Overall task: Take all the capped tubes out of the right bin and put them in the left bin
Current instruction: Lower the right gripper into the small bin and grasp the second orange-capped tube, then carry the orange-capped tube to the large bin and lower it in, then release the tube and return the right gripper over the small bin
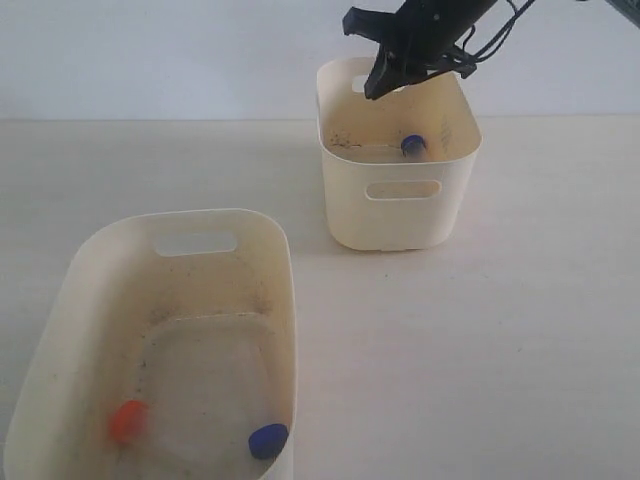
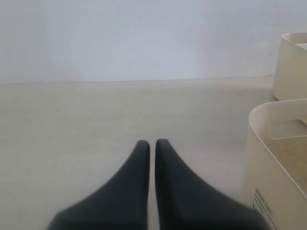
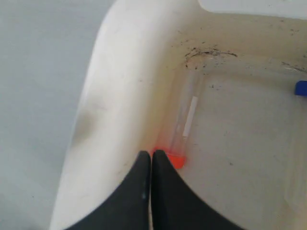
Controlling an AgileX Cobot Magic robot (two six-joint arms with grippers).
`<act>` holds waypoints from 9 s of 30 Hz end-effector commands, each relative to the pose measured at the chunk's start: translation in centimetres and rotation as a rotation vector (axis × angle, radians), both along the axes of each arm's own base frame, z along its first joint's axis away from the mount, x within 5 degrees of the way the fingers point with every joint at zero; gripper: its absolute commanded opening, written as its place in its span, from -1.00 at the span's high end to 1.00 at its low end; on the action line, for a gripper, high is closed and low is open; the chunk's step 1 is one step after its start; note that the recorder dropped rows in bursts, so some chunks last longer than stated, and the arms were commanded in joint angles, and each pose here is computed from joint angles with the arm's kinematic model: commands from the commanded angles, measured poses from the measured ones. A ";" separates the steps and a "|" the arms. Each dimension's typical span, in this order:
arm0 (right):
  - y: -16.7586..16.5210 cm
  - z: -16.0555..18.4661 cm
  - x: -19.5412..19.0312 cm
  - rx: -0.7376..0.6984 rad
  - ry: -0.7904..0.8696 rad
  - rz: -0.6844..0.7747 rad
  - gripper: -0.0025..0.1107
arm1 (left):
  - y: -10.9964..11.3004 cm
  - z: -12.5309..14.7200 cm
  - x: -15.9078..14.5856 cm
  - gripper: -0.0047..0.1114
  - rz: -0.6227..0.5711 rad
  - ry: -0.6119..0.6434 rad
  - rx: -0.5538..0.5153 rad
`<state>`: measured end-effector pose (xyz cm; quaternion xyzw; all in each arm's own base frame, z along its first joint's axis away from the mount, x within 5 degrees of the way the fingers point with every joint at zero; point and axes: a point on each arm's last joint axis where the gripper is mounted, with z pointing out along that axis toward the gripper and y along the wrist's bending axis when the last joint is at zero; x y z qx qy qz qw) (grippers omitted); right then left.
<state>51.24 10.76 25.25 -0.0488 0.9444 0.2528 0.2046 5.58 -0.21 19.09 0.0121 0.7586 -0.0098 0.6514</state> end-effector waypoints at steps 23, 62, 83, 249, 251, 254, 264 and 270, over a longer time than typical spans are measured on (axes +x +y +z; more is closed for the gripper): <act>0.7 -5.1 2.0 0.083 -0.009 0.009 0.96 | 0.0 0.1 0.0 0.84 0.003 -0.007 -0.007; 2.6 -7.8 2.1 0.026 0.027 -0.005 -0.89 | 0.0 0.1 0.0 0.84 0.003 -0.007 -0.007; 2.8 -11.7 1.8 0.026 0.149 0.028 -0.88 | 0.0 0.1 0.0 0.84 0.003 -0.007 -0.007; 8.1 5.7 -21.0 -0.699 -0.605 0.401 0.91 | 0.0 0.1 0.0 0.84 0.003 -0.007 -0.007; 6.2 6.3 -19.5 -0.749 -0.643 0.238 0.91 | 0.0 0.1 0.0 0.84 0.003 -0.007 -0.007; 3.6 7.7 -17.3 -0.718 -0.742 0.046 0.91 | 0.0 0.1 0.0 0.84 0.003 -0.007 -0.007; 3.5 7.4 -8.2 -0.890 -0.665 -0.019 0.91 | 0.0 0.1 0.0 0.84 0.003 -0.007 -0.007; 4.9 3.7 -4.4 -0.924 -0.447 -0.010 0.91 | 0.0 0.1 0.0 0.84 0.003 -0.007 -0.007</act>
